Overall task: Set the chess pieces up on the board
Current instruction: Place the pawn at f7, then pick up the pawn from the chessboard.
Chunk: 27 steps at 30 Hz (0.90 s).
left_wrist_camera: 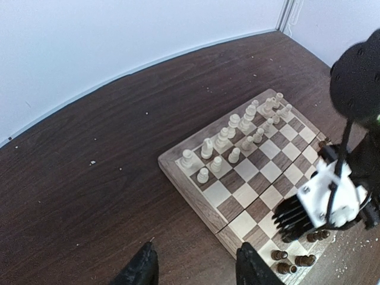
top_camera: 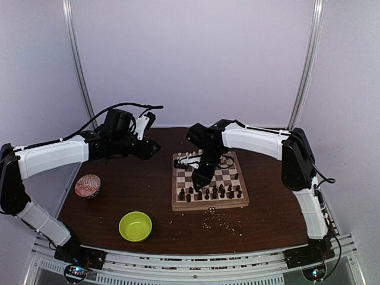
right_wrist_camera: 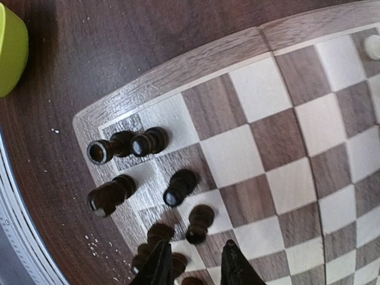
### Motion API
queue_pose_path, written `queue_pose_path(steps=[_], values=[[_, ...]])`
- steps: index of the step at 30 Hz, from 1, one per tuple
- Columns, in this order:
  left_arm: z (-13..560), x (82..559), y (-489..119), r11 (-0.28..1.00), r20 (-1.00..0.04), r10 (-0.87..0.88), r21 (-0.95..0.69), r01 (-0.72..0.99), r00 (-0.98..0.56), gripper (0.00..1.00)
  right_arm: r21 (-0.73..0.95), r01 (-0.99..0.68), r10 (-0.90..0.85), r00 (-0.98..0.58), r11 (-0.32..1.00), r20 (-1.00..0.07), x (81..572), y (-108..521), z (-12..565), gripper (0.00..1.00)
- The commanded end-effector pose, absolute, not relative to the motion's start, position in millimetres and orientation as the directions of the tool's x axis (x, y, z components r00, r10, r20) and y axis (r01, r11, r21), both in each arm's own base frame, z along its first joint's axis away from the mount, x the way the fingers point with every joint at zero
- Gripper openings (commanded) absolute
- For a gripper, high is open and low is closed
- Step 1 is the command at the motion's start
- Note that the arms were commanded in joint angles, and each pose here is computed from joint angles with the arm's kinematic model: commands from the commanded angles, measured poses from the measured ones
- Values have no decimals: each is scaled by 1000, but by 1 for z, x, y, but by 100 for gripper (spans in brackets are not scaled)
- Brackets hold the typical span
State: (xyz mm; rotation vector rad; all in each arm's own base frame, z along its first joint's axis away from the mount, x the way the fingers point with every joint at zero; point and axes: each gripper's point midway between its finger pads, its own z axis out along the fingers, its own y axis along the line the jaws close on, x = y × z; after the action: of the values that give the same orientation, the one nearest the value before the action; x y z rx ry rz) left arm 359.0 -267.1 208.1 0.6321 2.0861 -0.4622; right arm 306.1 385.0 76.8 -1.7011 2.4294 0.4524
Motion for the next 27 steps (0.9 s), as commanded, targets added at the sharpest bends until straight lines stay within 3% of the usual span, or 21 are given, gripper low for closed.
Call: queue_pose_path(steps=[1, 10, 18, 27], values=[[216, 364, -267, 803, -848, 246, -94, 589, -470, 47, 159, -912, -818, -411, 379, -402, 327, 355, 140, 31], [222, 370, -275, 793, -850, 247, -98, 601, -465, 47, -25, -790, -751, -572, 613, -329, 385, 244, 116, 32], [220, 372, -279, 791, -846, 241, -113, 602, -475, 47, -18, -788, -766, -592, 615, -251, 377, 230, 83, 38], [217, 372, -278, 792, -842, 242, -115, 599, -481, 47, 16, -789, -772, -605, 614, -197, 375, 231, 61, 31]])
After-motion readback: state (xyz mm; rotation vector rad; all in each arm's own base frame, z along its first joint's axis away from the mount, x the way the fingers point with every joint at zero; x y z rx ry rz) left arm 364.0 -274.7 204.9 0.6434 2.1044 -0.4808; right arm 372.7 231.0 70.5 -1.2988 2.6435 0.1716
